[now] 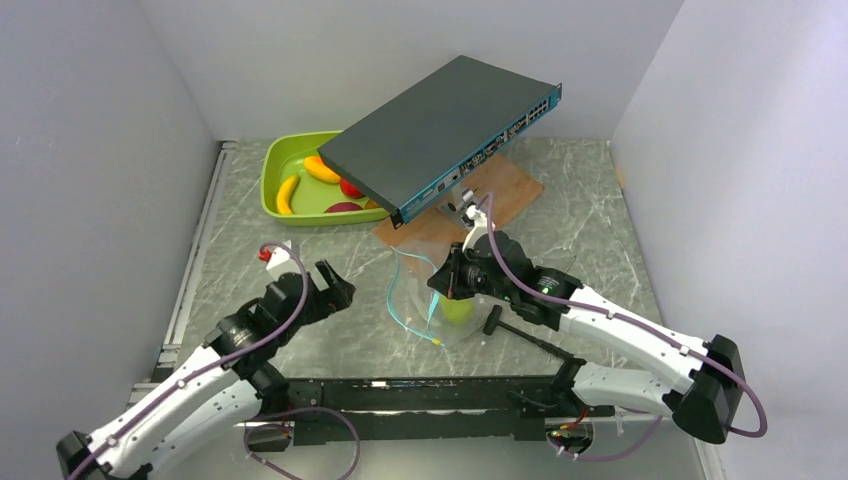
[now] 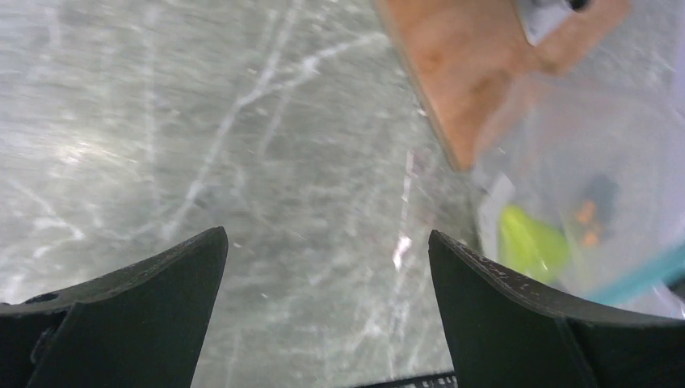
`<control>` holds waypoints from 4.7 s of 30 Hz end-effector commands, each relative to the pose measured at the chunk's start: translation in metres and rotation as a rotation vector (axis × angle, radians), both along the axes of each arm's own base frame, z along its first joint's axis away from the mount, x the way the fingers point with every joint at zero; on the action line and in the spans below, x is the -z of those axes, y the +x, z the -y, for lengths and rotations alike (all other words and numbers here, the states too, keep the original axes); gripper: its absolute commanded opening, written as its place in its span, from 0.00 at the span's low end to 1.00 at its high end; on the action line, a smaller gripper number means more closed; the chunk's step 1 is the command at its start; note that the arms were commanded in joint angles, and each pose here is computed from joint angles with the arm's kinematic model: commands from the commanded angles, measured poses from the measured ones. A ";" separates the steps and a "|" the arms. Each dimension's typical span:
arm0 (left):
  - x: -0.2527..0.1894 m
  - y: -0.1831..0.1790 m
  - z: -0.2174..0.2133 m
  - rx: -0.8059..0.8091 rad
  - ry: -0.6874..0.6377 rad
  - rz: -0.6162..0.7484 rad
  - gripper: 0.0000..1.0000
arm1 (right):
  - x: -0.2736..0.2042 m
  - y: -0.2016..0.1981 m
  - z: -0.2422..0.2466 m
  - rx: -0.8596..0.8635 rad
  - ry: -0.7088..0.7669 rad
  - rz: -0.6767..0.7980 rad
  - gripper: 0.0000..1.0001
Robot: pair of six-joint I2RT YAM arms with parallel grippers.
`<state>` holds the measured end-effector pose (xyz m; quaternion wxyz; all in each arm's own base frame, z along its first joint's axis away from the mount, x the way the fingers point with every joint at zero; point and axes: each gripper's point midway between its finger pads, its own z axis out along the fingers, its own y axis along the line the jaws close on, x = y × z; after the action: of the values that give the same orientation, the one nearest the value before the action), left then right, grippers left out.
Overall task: Place the food in the zip-top bag and seal the zipper
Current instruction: Pick up the fake fruit from the bin, then place the fake fruit in the zipper food storage bag.
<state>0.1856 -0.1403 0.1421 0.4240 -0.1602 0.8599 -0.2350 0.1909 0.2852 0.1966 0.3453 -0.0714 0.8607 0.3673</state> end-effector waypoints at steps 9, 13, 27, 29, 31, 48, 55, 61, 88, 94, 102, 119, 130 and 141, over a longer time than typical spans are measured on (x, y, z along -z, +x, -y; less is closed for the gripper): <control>-0.056 0.110 -0.100 -0.196 -0.091 0.083 1.00 | -0.006 0.010 0.001 0.017 -0.011 0.050 0.00; -0.080 0.158 -0.131 -0.229 -0.153 0.063 0.98 | -0.010 0.012 0.003 0.020 -0.020 0.063 0.00; -0.075 0.327 -0.181 -0.143 -0.053 0.016 0.99 | 0.001 0.018 0.003 0.004 -0.036 0.059 0.00; -0.063 0.341 -0.185 -0.135 -0.041 -0.003 1.00 | 0.003 0.021 0.003 0.011 -0.041 0.055 0.00; -0.053 0.355 -0.185 -0.122 -0.035 -0.010 1.00 | 0.005 0.024 0.005 0.018 -0.049 0.053 0.00; 0.020 0.419 -0.122 -0.412 -0.508 -0.097 0.92 | 0.014 0.032 0.001 0.016 -0.057 0.026 0.00; 0.022 0.430 -0.097 -0.580 -0.563 -0.043 0.95 | 0.014 0.033 0.005 0.028 -0.072 0.028 0.00; 0.036 0.438 -0.091 -0.661 -0.555 -0.025 0.89 | 0.013 0.033 0.008 0.036 -0.074 0.032 0.00; -0.060 0.383 -0.157 -0.675 -0.176 0.055 0.42 | 0.010 0.041 0.002 0.038 -0.100 0.055 0.00; -0.131 0.304 -0.188 -0.638 0.010 0.105 0.34 | 0.011 0.042 0.001 0.032 -0.117 0.044 0.00; -0.131 0.161 -0.162 -0.424 0.157 0.140 0.43 | 0.014 0.032 -0.007 -0.014 -0.079 -0.008 0.00; -0.112 -0.012 0.012 0.389 -0.336 0.369 0.44 | 0.005 0.023 -0.007 -0.027 -0.039 -0.030 0.00; -0.122 -0.046 0.090 0.715 -0.519 0.380 0.45 | -0.009 0.016 -0.013 -0.063 0.039 -0.008 0.00; -0.067 -0.032 0.132 0.718 -0.641 0.070 0.45 | -0.021 0.009 -0.015 -0.134 0.071 0.079 0.00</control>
<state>0.1530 -0.2647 0.1972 0.2830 0.0493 0.7588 -0.5846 0.2003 0.2967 0.1894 0.3169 -0.1104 0.8590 0.3867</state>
